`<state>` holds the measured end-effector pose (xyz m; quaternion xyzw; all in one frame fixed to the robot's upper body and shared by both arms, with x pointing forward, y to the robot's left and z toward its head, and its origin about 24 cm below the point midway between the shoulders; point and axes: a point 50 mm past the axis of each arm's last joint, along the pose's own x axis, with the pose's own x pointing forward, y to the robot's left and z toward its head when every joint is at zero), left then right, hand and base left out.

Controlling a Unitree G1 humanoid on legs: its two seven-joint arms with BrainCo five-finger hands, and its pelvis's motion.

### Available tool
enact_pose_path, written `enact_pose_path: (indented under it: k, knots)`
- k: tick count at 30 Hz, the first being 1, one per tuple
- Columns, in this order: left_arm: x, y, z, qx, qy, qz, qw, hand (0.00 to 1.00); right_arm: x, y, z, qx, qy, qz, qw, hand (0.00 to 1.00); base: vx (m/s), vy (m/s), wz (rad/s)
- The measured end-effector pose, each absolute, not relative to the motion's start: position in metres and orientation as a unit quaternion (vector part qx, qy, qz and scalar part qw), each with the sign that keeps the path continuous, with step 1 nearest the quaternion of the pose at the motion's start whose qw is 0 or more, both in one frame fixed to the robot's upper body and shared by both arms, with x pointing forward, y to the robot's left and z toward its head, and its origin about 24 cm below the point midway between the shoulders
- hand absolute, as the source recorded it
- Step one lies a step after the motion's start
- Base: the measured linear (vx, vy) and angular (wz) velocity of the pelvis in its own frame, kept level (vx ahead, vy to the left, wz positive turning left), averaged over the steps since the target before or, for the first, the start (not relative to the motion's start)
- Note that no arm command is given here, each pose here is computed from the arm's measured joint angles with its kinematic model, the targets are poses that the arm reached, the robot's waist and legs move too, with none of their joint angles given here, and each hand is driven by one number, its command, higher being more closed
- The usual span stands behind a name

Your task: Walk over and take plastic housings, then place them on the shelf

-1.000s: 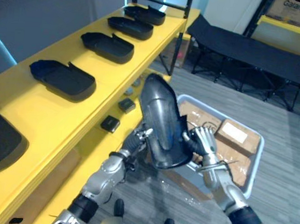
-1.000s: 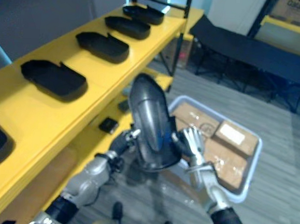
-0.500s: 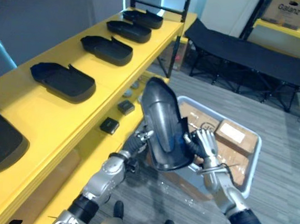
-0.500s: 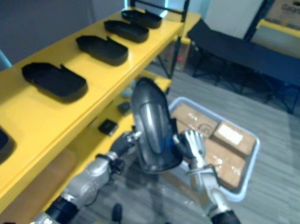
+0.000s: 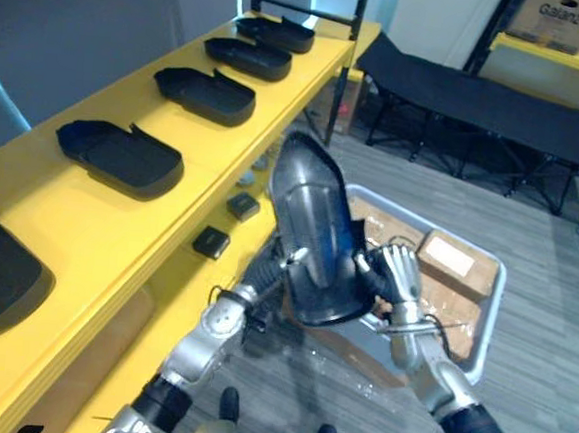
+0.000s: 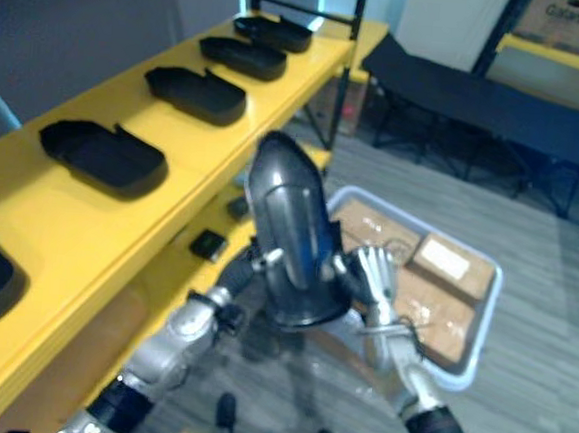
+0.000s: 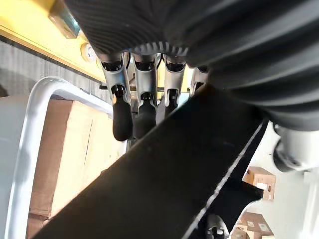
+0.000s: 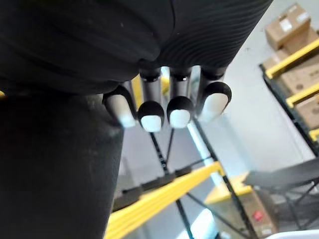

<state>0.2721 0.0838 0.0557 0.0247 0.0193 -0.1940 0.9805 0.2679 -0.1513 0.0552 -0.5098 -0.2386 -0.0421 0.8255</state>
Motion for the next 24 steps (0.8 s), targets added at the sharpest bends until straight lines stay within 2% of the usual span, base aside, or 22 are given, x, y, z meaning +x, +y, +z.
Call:
enact_pose_path:
  k: [10,11,24]
  knots:
    - [0.271,0.083,0.052,0.039,0.013,-0.191,0.981,0.00,0.269,-0.147,0.057,-0.511,-0.251,-0.035,0.821,1.00,0.00,0.000,0.00]
    - [0.271,0.083,0.050,0.040,0.017,-0.189,0.981,1.00,0.269,-0.146,0.058,-0.511,-0.253,-0.035,0.821,1.00,0.00,0.000,0.00]
    - [0.272,0.087,0.044,0.049,0.025,-0.158,0.986,1.00,0.271,-0.145,0.056,-0.509,-0.261,-0.036,0.820,1.00,0.00,0.000,0.00]
